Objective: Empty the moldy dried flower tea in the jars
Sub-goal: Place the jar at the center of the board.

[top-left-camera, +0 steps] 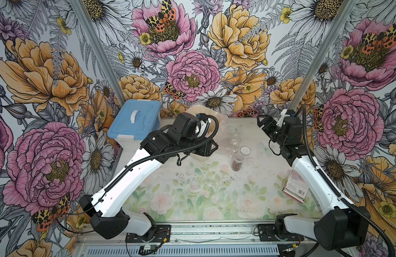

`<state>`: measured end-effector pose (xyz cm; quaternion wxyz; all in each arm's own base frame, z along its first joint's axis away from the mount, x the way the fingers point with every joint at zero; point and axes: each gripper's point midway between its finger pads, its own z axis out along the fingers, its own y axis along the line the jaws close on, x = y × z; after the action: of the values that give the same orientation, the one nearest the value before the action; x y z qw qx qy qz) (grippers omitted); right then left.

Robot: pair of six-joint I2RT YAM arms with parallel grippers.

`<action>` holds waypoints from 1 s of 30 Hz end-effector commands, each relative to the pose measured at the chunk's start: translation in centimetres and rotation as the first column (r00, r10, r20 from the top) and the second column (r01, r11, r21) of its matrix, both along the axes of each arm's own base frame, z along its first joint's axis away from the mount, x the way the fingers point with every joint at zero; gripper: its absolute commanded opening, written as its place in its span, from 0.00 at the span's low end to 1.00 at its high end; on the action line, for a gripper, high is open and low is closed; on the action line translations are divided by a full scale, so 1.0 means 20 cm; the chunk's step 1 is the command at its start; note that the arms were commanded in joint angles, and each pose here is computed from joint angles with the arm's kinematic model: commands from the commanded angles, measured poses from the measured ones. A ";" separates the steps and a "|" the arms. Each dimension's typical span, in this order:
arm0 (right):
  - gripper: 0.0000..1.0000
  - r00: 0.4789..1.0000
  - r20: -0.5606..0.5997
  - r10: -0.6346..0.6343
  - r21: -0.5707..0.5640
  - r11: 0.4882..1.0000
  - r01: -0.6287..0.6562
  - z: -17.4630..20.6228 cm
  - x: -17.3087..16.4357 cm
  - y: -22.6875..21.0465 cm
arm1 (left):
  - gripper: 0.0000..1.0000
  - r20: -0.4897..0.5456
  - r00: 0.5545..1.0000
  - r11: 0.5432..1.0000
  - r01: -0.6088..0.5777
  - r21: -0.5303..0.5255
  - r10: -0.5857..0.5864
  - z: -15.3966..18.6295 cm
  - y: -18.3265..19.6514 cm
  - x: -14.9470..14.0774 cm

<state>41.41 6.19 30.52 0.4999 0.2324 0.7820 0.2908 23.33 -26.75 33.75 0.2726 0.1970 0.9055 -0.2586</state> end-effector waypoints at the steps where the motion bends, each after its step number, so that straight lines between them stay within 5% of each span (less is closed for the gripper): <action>1: 0.91 0.998 -0.033 0.048 -0.069 0.996 -0.050 -0.06 -0.04 0.01 | 0.42 -0.054 0.997 0.970 -0.040 0.238 0.054 -0.18 0.18 -0.05; 18: 0.92 0.995 -0.074 0.062 -0.130 0.989 -0.071 -0.14 -0.11 0.00 | 0.42 -0.233 0.962 0.855 -0.003 0.518 0.144 -0.62 0.33 0.02; 30: 0.92 0.995 -0.067 0.067 -0.134 0.988 -0.076 -0.14 -0.14 0.00 | 0.42 -0.215 0.956 0.774 -0.018 0.633 0.198 -0.74 0.39 0.13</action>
<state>39.25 6.24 27.18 0.4703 0.1882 0.8258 0.2479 25.31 -19.71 19.19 0.0772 0.1824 0.9800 0.0207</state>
